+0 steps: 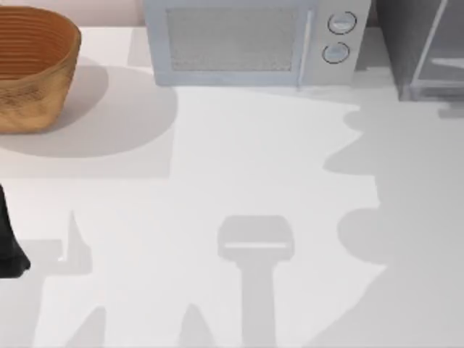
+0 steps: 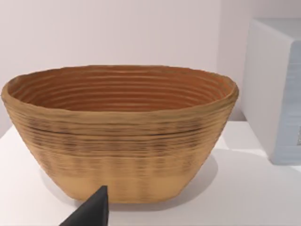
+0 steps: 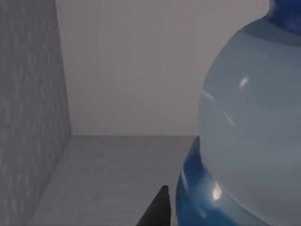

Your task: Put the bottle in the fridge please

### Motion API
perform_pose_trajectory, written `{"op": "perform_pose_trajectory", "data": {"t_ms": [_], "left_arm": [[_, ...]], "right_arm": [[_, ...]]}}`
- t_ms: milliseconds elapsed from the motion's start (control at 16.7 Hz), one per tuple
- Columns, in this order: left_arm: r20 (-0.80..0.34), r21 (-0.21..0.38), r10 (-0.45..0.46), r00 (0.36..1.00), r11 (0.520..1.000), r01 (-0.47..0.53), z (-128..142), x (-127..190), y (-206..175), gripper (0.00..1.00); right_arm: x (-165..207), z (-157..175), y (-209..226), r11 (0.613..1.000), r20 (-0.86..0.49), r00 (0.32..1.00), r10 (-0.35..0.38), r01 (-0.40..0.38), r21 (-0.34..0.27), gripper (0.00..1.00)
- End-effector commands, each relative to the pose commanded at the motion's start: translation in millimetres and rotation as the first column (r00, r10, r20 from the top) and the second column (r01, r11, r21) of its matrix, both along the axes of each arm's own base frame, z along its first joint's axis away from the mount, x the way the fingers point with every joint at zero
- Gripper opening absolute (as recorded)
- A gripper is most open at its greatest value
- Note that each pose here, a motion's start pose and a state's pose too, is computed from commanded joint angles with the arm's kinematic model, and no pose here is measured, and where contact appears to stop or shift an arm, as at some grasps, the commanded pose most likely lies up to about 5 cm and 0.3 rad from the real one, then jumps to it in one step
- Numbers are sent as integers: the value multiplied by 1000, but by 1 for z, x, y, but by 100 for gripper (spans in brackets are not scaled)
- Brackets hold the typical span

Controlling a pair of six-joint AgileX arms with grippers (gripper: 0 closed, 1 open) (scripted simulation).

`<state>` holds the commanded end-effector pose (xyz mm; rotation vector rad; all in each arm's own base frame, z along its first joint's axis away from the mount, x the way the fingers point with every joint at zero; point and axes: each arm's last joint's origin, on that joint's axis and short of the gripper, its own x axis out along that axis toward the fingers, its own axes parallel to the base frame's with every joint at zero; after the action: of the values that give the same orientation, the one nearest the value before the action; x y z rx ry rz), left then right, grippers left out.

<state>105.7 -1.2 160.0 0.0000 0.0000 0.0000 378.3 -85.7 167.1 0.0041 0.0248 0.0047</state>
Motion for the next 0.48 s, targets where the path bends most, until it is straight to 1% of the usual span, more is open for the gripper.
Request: {"op": "perform_pose_trajectory", "data": {"t_ms": [120, 240, 480], "left_arm": [[0, 0, 0, 1000, 1000, 0, 0, 0, 0, 100], [0, 0, 0, 1000, 1000, 0, 0, 0, 0, 100], [0, 0, 0, 1000, 1000, 0, 0, 0, 0, 100]], "right_arm": [[15, -20, -9, 1000, 9, 1000, 1, -1, -1, 1], [24, -32, -16, 1000, 19, 1000, 1, -1, -2, 1], [27, -37, -18, 1000, 23, 1000, 1, -1, -3, 1]]}}
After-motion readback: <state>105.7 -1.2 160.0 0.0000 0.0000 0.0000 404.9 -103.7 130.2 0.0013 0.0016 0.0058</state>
